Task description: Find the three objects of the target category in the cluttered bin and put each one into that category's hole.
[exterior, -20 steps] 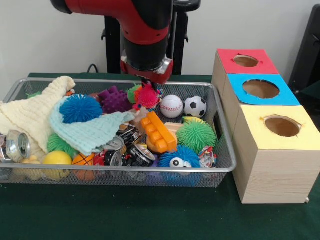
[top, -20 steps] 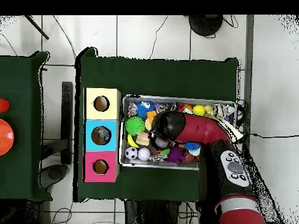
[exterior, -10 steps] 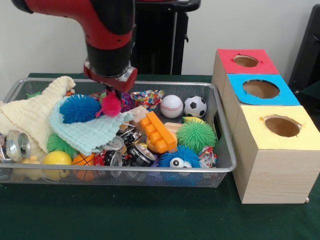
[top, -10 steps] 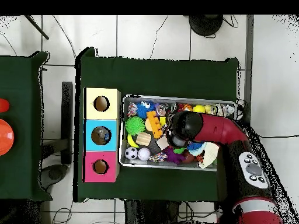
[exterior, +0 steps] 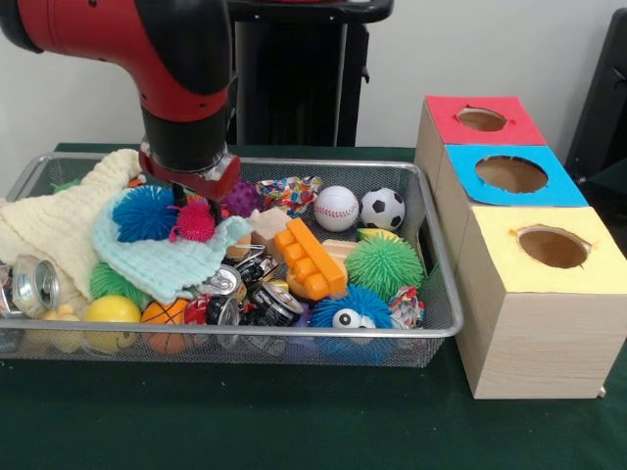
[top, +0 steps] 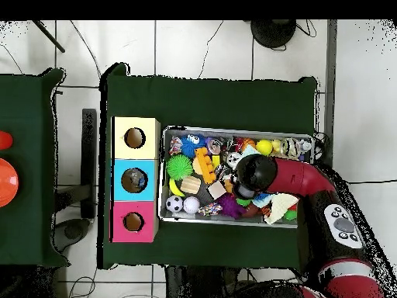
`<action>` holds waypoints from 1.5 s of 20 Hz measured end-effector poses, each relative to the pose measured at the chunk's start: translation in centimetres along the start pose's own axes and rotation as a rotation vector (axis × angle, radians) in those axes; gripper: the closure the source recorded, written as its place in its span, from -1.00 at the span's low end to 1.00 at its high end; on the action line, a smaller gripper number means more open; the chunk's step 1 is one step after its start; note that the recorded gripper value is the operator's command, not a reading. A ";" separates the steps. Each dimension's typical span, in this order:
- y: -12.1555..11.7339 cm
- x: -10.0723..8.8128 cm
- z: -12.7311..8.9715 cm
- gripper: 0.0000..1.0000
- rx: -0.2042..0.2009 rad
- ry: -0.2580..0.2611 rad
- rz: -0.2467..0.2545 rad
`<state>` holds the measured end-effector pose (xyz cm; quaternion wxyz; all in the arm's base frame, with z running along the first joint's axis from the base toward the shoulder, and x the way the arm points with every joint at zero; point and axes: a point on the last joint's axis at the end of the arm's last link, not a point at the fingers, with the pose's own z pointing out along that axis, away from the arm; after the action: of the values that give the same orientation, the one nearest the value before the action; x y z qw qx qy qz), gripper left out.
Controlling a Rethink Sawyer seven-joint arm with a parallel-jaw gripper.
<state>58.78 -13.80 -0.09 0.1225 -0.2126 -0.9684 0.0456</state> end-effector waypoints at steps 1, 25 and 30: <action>0.1 0.0 0.0 -1.00 -0.001 0.000 -0.001; 4.3 -0.5 -6.7 -1.00 -0.018 -0.063 -0.019; 5.8 -0.3 -7.0 -1.00 -0.034 -0.059 -0.021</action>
<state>63.13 -8.43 5.78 0.0906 -0.2028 -0.9744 0.0341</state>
